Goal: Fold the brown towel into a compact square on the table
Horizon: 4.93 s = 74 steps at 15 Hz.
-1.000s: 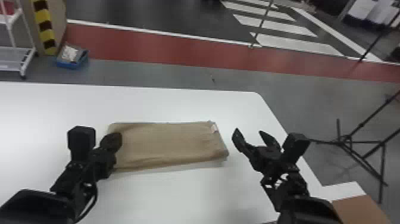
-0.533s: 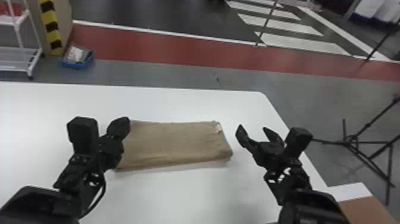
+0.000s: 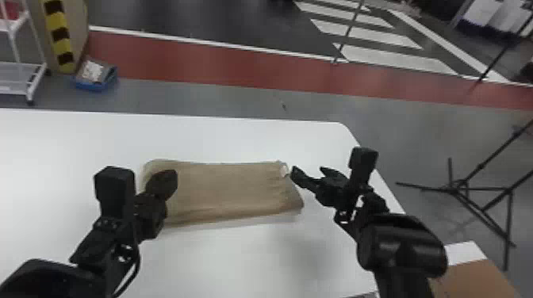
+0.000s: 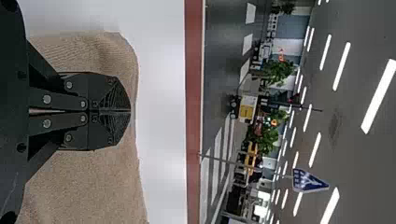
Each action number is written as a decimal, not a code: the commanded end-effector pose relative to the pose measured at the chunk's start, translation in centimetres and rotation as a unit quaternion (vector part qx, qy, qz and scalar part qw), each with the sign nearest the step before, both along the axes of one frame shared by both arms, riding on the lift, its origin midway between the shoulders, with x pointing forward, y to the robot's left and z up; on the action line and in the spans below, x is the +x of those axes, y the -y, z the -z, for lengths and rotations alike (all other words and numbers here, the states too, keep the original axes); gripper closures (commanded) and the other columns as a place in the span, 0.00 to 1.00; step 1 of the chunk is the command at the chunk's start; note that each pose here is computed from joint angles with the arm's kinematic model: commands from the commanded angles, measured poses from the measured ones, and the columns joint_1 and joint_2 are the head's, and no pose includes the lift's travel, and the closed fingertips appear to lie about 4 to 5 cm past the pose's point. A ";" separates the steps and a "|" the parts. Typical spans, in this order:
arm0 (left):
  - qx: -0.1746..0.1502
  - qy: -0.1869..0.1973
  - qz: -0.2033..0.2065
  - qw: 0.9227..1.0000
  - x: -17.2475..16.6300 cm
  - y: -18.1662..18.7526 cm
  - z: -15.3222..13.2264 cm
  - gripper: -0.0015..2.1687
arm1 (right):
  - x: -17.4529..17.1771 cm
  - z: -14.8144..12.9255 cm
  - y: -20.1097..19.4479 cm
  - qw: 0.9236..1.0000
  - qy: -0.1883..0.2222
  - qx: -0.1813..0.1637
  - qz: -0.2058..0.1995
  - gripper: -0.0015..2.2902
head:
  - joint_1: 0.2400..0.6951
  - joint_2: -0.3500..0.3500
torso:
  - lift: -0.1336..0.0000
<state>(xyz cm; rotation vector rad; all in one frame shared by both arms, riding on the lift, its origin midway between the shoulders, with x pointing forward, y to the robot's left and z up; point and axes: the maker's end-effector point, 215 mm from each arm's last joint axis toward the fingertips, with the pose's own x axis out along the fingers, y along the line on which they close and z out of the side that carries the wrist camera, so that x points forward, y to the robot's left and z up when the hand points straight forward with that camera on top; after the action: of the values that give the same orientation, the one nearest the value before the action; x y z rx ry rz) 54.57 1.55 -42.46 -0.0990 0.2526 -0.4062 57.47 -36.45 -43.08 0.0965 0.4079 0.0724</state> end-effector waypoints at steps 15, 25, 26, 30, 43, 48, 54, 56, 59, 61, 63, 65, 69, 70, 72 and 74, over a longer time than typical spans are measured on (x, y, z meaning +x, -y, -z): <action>0.023 -0.046 -0.006 0.999 -0.7 -1.4 3.3 0.99 | -2.1 4.5 -4.1 0.985 -0.162 0.030 -0.057 0.21 | 1.00 0.08 | 0.16; 0.036 -0.085 -0.005 0.996 -1.9 -1.5 5.6 0.99 | -1.9 0.2 -6.0 0.988 -0.124 0.043 -0.081 0.49 | 1.00 0.10 | 0.16; 0.034 -0.082 -0.005 0.996 -2.0 -1.5 5.2 0.99 | -2.4 -0.6 -6.5 0.987 -0.123 0.055 -0.085 0.50 | 1.00 0.10 | 0.16; 0.016 -0.065 -0.008 0.998 -2.7 -1.3 2.5 0.99 | -2.8 -3.7 -8.0 0.986 -0.101 0.077 -0.107 0.50 | 1.00 0.12 | 0.16; 0.012 -0.081 0.001 0.997 -1.3 -5.0 3.0 0.99 | -0.1 -11.6 -11.6 0.970 -0.145 0.111 -0.162 0.50 | 1.00 0.18 | 0.16; -0.009 -0.102 0.015 0.995 -2.0 -5.1 3.7 0.99 | 1.2 -14.0 -15.3 0.969 -0.147 0.077 -0.185 0.50 | 1.00 0.28 | 0.16; -0.059 -0.045 0.048 0.996 -1.8 -3.5 -0.7 0.99 | 1.7 -13.0 -17.8 0.965 -0.163 0.056 -0.198 0.50 | 1.00 0.30 | 0.16; -0.057 -0.054 0.059 0.995 -1.9 -2.8 -0.2 0.99 | 1.6 -12.7 -19.5 0.962 -0.165 0.063 -0.208 0.50 | 1.00 0.31 | 0.16; -0.050 -0.087 0.059 0.993 -2.2 -3.2 2.3 0.99 | 1.7 -12.7 -20.9 0.961 -0.163 0.050 -0.217 0.50 | 1.00 0.32 | 0.16; -0.056 -0.087 0.066 0.992 -2.4 -3.2 2.3 0.99 | 2.0 -12.1 -21.9 0.961 -0.167 0.042 -0.217 0.50 | 1.00 0.34 | 0.16; -0.073 -0.089 0.078 0.990 -2.9 -2.8 2.1 0.99 | 1.7 -11.2 -23.1 0.958 -0.174 0.027 -0.225 0.50 | 1.00 0.36 | 0.16; -0.069 -0.089 0.080 0.990 -3.0 -2.6 2.2 0.99 | 1.3 -10.5 -24.7 0.955 -0.179 0.021 -0.233 0.50 | 1.00 0.37 | 0.16; -0.062 -0.100 0.079 0.990 -3.3 -2.6 3.6 0.99 | 0.2 -9.2 -27.1 0.949 -0.190 0.009 -0.250 0.50 | 1.00 0.40 | 0.16; -0.060 -0.102 0.079 0.990 -3.3 -2.7 3.9 0.99 | 0.0 -9.0 -27.6 0.948 -0.191 0.006 -0.255 0.50 | 1.00 0.41 | 0.16; -0.054 -0.107 0.076 0.990 -3.5 -2.9 4.6 0.99 | -0.5 -8.0 -28.0 0.946 -0.197 -0.003 -0.259 0.50 | 1.00 0.42 | 0.16; -0.043 -0.107 0.075 0.991 -3.6 -2.9 4.9 0.99 | -0.9 -6.9 -28.2 0.943 -0.204 -0.010 -0.261 0.50 | 1.00 0.44 | 0.16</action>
<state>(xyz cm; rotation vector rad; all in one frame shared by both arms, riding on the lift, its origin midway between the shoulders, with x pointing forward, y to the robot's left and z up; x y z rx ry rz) 51.09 4.50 -47.10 -0.2254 0.4526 -0.5580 56.86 -8.41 -35.40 -0.0088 0.8321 0.5791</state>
